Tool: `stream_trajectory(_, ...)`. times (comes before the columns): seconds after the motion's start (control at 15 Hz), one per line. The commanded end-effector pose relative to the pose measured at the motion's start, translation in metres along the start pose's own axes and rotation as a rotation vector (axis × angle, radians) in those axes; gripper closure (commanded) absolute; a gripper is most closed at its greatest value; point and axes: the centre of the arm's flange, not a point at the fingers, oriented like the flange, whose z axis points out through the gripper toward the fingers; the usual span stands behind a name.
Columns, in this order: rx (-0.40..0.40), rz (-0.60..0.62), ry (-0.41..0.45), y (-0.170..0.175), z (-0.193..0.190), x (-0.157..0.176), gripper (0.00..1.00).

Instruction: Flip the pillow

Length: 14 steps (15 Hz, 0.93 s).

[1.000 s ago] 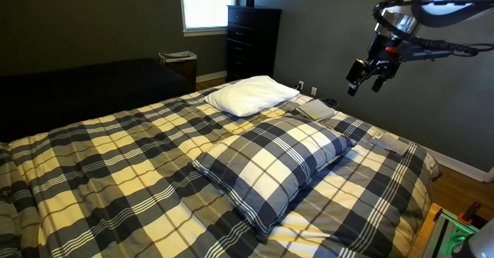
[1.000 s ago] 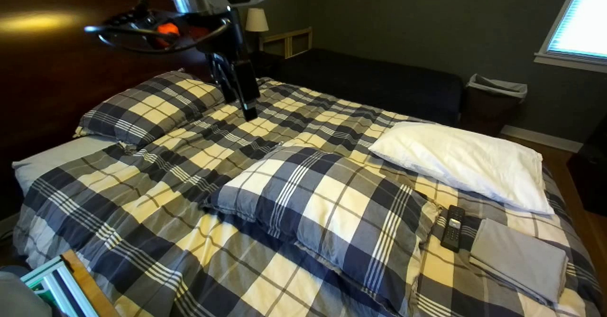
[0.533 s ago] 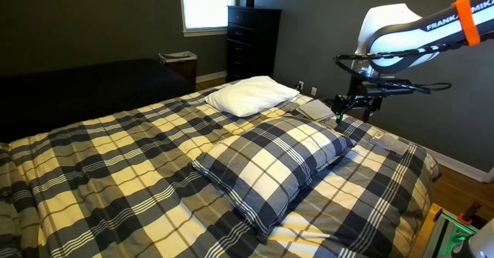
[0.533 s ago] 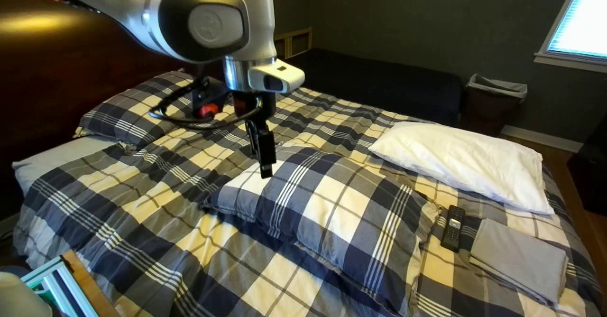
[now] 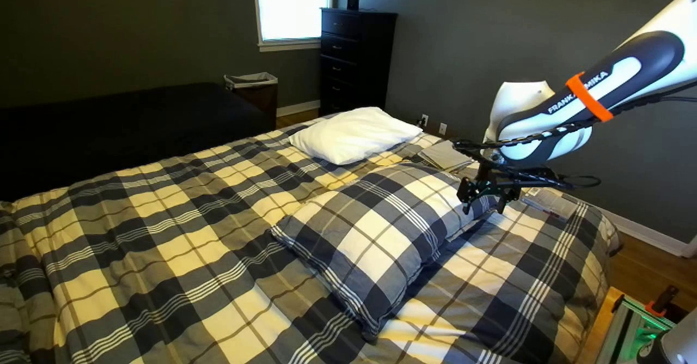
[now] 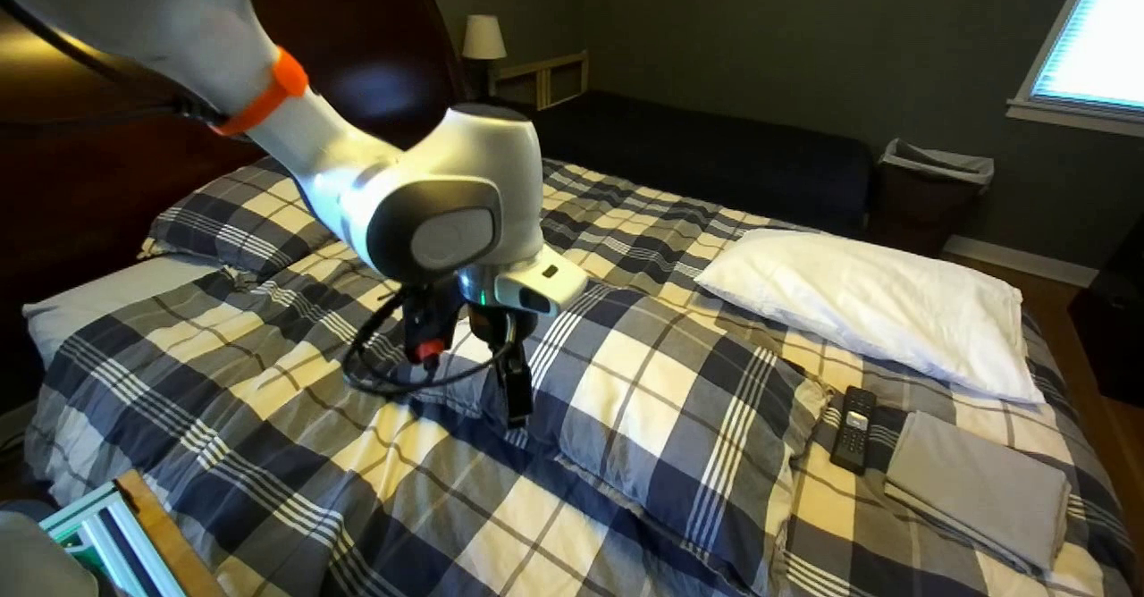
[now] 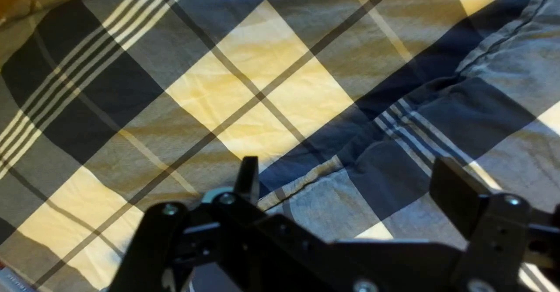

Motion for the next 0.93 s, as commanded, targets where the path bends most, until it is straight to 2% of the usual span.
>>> stream_trajectory(0.0, 0.086, 0.079, 0.034, 0.018, 0.063, 0.016, 0.00)
stream_trajectory(0.2, 0.180, 0.149, 0.056, 0.027, 0.100, 0.023, 0.00)
stream_trajectory(0.27, 0.223, 0.178, 0.071, 0.025, 0.110, 0.025, 0.00)
stream_trajectory(0.53, 0.299, 0.236, 0.096, 0.005, 0.130, 0.040, 0.00)
stream_trajectory(0.67, 0.317, 0.243, 0.109, 0.004, 0.136, 0.048, 0.00)
stream_trajectory(0.73, 0.313, 0.236, 0.107, 0.004, 0.133, 0.048, 0.00)
stream_trajectory(0.8, 0.292, 0.235, 0.103, -0.003, 0.113, 0.043, 0.00)
stream_trajectory(0.87, 0.297, 0.238, 0.099, -0.001, 0.118, 0.046, 0.00)
